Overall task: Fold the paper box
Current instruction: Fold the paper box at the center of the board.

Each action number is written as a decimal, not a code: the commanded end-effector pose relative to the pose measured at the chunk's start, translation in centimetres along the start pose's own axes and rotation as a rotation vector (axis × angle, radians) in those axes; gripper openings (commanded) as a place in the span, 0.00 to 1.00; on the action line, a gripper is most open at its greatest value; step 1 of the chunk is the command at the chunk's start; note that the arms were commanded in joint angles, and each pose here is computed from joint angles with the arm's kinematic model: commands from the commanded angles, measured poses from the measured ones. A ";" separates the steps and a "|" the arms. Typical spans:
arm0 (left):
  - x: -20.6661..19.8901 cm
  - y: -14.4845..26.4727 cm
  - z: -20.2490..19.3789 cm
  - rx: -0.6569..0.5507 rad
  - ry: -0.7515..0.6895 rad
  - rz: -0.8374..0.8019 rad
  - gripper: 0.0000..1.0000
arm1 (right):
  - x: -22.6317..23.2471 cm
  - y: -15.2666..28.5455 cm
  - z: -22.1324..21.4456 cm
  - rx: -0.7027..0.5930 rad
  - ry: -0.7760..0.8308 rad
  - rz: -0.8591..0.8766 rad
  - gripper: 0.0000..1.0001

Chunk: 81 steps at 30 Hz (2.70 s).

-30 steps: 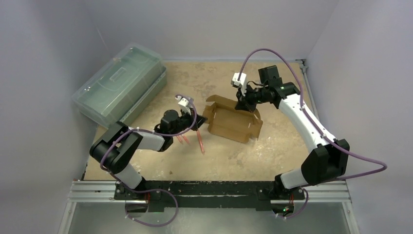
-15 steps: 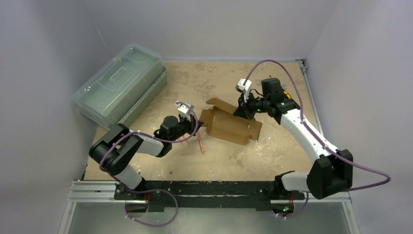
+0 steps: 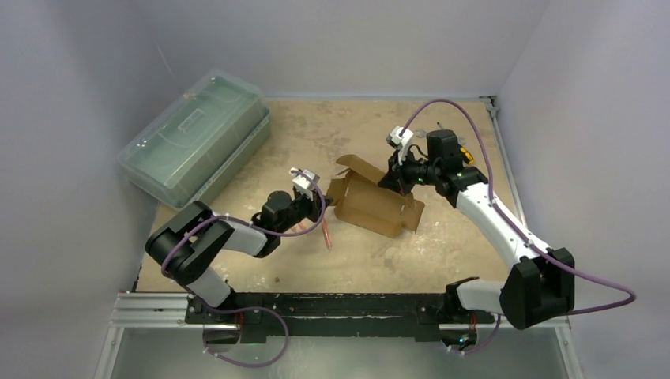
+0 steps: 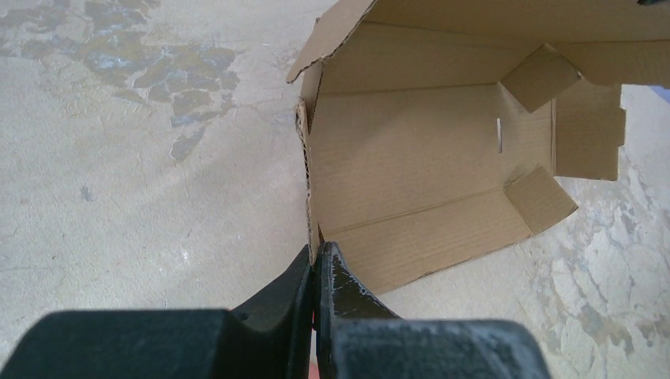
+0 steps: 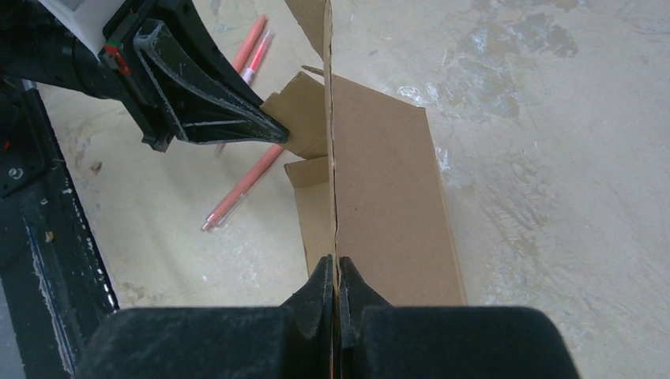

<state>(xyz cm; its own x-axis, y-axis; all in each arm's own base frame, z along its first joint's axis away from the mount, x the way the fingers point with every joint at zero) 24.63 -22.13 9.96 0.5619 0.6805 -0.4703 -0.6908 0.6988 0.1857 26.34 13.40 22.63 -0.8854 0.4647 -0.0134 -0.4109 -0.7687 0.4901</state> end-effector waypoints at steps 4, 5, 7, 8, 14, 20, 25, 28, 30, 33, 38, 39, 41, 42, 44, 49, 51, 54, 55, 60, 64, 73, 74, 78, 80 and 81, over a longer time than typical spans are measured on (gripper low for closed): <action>-0.3 -0.1 0.0 0.017 -0.112 0.016 0.00 | -0.7 -0.1 1.2 -0.053 -0.008 -0.033 0.00; -0.3 -0.2 0.0 0.023 -0.124 0.020 0.00 | -0.7 -0.1 1.2 -0.052 -0.012 -0.031 0.00; -0.4 -0.3 0.2 0.028 -0.147 0.029 0.00 | -0.7 -0.2 1.2 -0.046 -0.016 -0.023 0.00; -0.4 -0.4 0.4 0.028 -0.157 0.032 0.00 | -0.7 -0.3 1.1 -0.041 -0.016 -0.016 0.00; -0.7 -1.0 1.4 0.051 -0.230 0.055 0.00 | -0.6 -0.2 1.0 0.000 0.007 0.037 0.00; -0.7 -1.2 1.6 0.060 -0.271 0.084 0.00 | 0.4 0.4 2.1 -0.027 0.026 0.106 0.00; -0.6 -1.3 2.4 0.034 -0.287 0.125 0.00 | 1.0 0.7 2.9 -0.037 0.033 0.142 0.00; -0.8 -1.5 2.8 0.020 -0.298 0.126 0.00 | 1.3 0.6 2.9 -0.039 0.016 0.170 0.00; -1.0 -1.5 3.0 0.017 -0.306 0.123 0.00 | 1.5 0.4 2.7 -0.040 -0.011 0.195 0.00; -1.2 -1.6 3.1 0.016 -0.318 0.120 0.00 | 1.3 -0.3 2.2 -0.024 -0.060 0.204 0.00; -1.2 -1.3 2.6 0.024 -0.324 0.122 0.00 | 1.1 -1.4 2.1 -0.042 -0.160 0.231 0.00; -1.1 -1.2 2.5 0.026 -0.324 0.124 0.00 | 1.1 -1.6 2.1 -0.044 -0.169 0.248 0.00; -1.1 -1.1 2.4 0.028 -0.324 0.130 0.00 | 1.1 -1.6 2.4 -0.052 -0.185 0.267 0.00; -1.1 -1.1 2.3 0.029 -0.325 0.130 0.00 | 1.1 -1.6 2.5 -0.056 -0.193 0.277 0.00; -0.8 -1.1 2.3 0.032 -0.356 0.137 0.00 | 1.1 -1.6 2.6 -0.066 -0.214 0.300 0.00; -0.6 -1.1 2.5 0.028 -0.383 0.156 0.00 | 1.1 -1.6 2.8 -0.073 -0.252 0.336 0.00; -0.5 -1.1 2.6 0.023 -0.391 0.166 0.00 | 1.1 -1.5 3.0 -0.074 -0.264 0.349 0.00; -0.3 -1.0 2.4 0.014 -0.393 0.172 0.00 | 1.0 -1.8 3.1 -0.068 -0.284 0.376 0.00; -0.2 -1.0 2.4 0.009 -0.393 0.173 0.00 | 1.0 -1.9 3.1 -0.063 -0.292 0.381 0.00; 0.1 -0.2 2.1 -0.014 -0.390 0.190 0.00 | 1.2 -1.9 3.1 -0.047 -0.321 0.420 0.00; 0.3 0.3 1.8 -0.023 -0.393 0.193 0.00 | 1.4 -1.7 3.1 -0.023 -0.315 0.477 0.00; 0.2 0.6 1.6 -0.057 -0.396 0.169 0.00 | 1.5 -1.4 3.8 0.003 -0.224 0.429 0.00; 0.1 0.3 1.9 -0.069 -0.398 0.163 0.00 | 1.3 -1.3 4.0 0.006 -0.201 0.412 0.00; -0.6 -1.3 3.0 -0.094 -0.415 0.146 0.00 | 0.3 -0.5 5.5 -0.001 -0.095 0.330 0.00; -0.9 -2.3 3.5 -0.105 -0.423 0.142 0.00 | -0.2 -0.2 6.4 -0.013 -0.053 0.283 0.00; -1.0 -2.7 3.7 -0.109 -0.429 0.140 0.00 | -0.4 0.0 6.8 -0.019 -0.036 0.263 0.00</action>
<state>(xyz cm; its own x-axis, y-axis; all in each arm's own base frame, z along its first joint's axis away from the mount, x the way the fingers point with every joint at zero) 25.87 -21.55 10.58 0.5425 0.8379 -0.0590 -0.8099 0.5405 0.2278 27.61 16.28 24.64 -0.9020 0.2653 0.3406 -0.0747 -0.8730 0.4820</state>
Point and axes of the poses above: each gripper's point midway between its finger pads, its own y axis back along the fingers, its own x axis along the line the jaws close on, z = x × y, the point moved 8 cm from there along y, back along the fingers, and after that the axes turned 12 degrees about y, right-handed, at the moved point
